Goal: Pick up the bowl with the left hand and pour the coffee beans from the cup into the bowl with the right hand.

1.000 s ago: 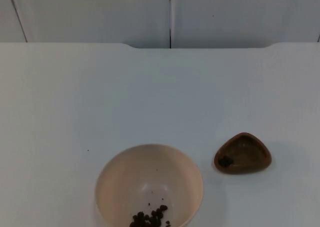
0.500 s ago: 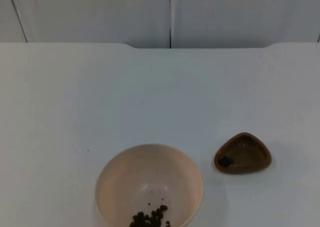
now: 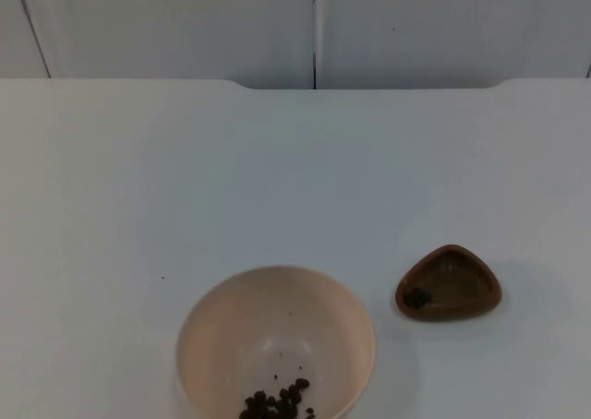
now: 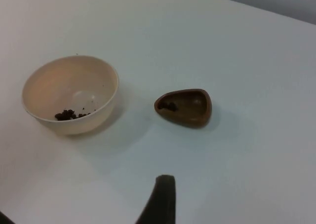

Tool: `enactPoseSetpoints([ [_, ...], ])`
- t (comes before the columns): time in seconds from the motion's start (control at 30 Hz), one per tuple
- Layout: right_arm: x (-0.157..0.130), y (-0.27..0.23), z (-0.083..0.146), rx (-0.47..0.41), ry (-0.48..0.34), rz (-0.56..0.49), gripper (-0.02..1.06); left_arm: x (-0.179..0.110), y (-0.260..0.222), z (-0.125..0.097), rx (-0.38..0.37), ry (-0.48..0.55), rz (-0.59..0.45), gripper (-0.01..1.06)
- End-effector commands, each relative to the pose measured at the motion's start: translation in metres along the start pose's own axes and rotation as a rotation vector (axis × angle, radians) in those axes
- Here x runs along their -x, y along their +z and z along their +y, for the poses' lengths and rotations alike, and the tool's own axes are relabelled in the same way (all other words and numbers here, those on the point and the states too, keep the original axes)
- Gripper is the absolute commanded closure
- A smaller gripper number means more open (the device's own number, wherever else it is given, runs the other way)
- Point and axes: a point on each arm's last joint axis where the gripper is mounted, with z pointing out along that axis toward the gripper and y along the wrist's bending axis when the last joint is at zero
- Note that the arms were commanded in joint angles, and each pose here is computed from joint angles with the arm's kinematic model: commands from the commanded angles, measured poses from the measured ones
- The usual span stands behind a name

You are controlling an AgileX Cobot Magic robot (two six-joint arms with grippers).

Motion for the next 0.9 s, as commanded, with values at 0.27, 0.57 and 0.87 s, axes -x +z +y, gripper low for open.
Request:
enactPoseSetpoints([
  [0.27,-0.0004,-0.0004,-0.0017,-0.018,0.013,-0.003,0.29,-0.0021,0.0007,0.0009,0.009,-0.001,0.01,0.41],
  [0.57,-0.0004,-0.0004,-0.0017,-0.018,0.013,-0.003,0.29,-0.0031,0.0016,-0.0034,-0.038,0.045,0.015,0.21],
  [0.87,-0.0004,-0.0004,-0.0015,-0.016,0.008,-0.004,0.29,-0.0032,0.0016,-0.0035,-0.04,0.044,0.016,0.0],
])
